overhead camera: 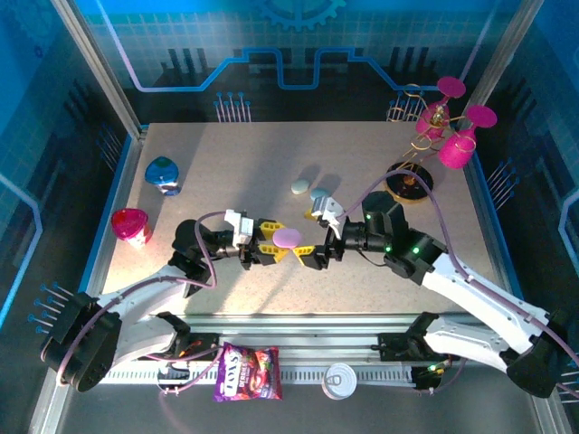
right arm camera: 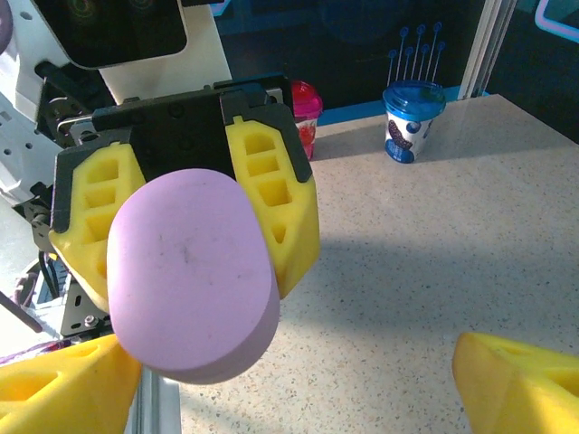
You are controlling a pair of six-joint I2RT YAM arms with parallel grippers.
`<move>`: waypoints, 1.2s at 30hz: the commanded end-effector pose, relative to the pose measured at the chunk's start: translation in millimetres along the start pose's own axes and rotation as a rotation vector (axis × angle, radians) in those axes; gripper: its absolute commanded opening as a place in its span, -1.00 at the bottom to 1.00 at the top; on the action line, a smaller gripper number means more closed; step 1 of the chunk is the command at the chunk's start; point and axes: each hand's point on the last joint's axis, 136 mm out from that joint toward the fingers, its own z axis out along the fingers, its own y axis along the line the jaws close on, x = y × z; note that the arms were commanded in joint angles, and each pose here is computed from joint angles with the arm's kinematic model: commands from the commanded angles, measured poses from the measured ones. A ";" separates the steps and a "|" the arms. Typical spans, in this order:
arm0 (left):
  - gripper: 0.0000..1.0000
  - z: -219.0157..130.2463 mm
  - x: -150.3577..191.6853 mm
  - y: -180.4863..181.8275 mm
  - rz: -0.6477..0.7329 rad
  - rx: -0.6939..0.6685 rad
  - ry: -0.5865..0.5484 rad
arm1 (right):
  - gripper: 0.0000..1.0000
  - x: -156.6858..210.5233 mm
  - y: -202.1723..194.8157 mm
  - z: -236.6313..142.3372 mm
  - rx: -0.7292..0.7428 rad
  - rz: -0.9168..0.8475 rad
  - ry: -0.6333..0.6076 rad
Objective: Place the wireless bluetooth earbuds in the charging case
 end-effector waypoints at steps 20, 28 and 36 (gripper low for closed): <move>-0.37 3.2 -8.1 -7.1 0.036 0.056 -0.012 | 0.75 -41.3 -27.6 -22.7 0.112 0.039 -0.170; -0.36 2.3 -10.2 -10.0 0.063 0.071 -0.037 | 0.72 -44.0 -25.0 -24.3 0.094 0.069 -0.147; -0.36 5.3 -14.1 -10.0 0.063 0.093 -0.038 | 0.71 -26.5 -27.4 -17.4 0.099 0.111 -0.072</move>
